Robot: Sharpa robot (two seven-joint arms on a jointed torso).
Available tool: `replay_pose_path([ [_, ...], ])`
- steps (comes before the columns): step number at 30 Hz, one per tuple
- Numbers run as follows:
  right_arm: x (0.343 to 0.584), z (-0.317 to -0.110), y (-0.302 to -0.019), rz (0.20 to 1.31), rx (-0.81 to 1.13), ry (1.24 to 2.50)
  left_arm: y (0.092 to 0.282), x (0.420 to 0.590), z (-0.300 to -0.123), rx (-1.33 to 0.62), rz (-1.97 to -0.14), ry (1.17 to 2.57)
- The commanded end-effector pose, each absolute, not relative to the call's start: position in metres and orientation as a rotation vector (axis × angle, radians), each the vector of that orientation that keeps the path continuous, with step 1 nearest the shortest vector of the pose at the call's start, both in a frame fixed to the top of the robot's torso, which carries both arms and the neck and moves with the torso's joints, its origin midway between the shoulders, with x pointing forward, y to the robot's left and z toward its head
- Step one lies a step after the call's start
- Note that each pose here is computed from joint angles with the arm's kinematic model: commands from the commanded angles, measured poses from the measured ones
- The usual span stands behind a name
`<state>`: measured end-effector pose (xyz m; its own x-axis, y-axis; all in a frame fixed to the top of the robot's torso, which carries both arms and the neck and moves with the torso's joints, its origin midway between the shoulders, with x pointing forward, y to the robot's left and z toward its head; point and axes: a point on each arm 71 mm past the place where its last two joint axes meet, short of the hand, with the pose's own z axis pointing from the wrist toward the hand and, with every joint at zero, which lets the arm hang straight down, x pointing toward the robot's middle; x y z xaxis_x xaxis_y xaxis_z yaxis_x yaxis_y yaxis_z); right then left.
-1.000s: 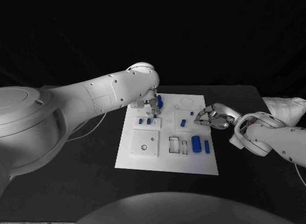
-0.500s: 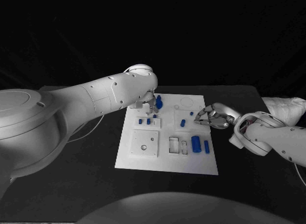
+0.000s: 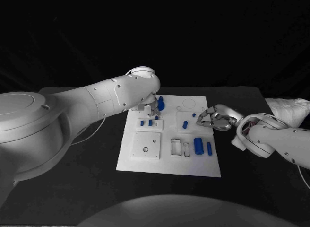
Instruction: Assemble the parts on the task board
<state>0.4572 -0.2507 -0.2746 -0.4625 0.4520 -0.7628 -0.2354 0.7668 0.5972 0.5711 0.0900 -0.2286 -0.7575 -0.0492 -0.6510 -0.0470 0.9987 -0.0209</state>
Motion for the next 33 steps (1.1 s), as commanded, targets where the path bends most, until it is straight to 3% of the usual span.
replay_pose_path([
  [1,0.457,-0.275,-0.25,0.806,0.159,1.905,0.09,0.569,-0.231,-0.053,0.038,2.474],
  [33,0.456,-0.276,-0.248,0.804,0.16,1.914,0.085,0.562,-0.251,-0.063,0.013,2.516],
])
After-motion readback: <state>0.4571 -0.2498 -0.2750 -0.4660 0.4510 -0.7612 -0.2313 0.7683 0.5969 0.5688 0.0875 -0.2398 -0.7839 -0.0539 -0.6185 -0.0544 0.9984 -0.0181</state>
